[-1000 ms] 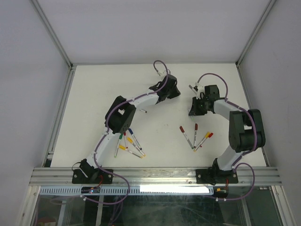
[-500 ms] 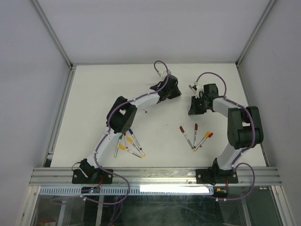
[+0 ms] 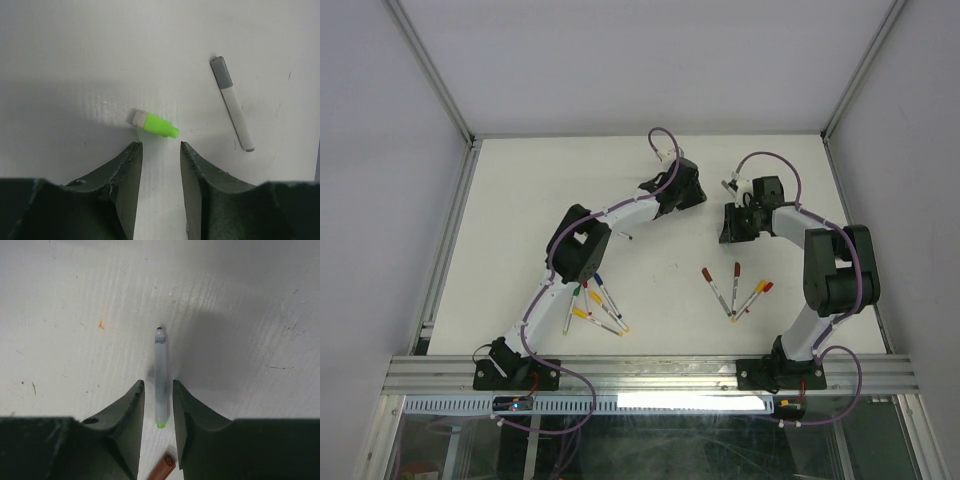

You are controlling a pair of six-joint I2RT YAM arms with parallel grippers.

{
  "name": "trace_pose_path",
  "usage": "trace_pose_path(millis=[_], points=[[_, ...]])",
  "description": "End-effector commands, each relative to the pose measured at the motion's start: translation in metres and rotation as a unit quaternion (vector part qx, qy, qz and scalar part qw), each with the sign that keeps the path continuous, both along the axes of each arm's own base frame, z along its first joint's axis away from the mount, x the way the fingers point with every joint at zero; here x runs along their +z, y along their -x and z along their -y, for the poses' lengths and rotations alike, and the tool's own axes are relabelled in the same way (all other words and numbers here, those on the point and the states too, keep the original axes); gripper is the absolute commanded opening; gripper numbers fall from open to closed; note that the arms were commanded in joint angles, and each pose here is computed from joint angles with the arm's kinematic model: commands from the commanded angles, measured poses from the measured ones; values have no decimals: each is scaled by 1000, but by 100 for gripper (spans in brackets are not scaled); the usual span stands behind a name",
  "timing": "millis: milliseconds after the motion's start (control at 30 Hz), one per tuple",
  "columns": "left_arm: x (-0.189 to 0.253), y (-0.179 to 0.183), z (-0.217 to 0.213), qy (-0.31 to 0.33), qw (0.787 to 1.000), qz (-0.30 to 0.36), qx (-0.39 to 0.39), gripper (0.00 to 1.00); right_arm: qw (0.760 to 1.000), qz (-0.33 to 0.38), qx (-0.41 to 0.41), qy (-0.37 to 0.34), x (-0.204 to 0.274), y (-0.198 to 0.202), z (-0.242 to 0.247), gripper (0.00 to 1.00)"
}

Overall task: Open the pen caps
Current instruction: Place the pen at the center of the board, then pick up the pen from the center of the board.

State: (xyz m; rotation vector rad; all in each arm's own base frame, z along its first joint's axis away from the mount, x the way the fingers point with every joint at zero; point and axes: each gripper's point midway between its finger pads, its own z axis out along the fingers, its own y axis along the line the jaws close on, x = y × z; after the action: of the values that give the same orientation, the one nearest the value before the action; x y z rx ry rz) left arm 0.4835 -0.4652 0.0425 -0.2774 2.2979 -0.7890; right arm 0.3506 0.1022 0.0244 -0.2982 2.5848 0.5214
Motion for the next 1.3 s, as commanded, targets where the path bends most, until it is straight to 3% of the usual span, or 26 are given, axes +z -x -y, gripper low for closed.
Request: trace_pose_path(millis=[0, 267, 433, 700, 800, 900, 1033, 1267], points=[[83, -10, -1, 15, 997, 73, -6, 39, 1000, 22, 18, 10, 16, -9, 1, 33], [192, 28, -33, 56, 976, 204, -47, 45, 996, 70, 56, -21, 55, -7, -4, 37], [225, 95, -76, 73, 938, 319, -112, 64, 990, 95, 89, -51, 79, -2, -5, 38], [217, 185, -151, 96, 906, 383, -149, 89, 976, 144, 136, -85, 123, -4, -11, 41], [213, 212, -177, 106, 901, 394, -149, 99, 970, 171, 154, -83, 139, -16, -11, 47], [206, 233, -197, 117, 899, 397, -143, 99, 970, 165, 166, -65, 139, -37, -6, 59], [198, 257, -219, 129, 899, 397, -136, 99, 982, 85, 164, -41, 122, -66, 7, 60], [181, 278, -244, 131, 903, 393, -116, 99, 985, 27, 152, 79, 80, -119, 51, 64]])
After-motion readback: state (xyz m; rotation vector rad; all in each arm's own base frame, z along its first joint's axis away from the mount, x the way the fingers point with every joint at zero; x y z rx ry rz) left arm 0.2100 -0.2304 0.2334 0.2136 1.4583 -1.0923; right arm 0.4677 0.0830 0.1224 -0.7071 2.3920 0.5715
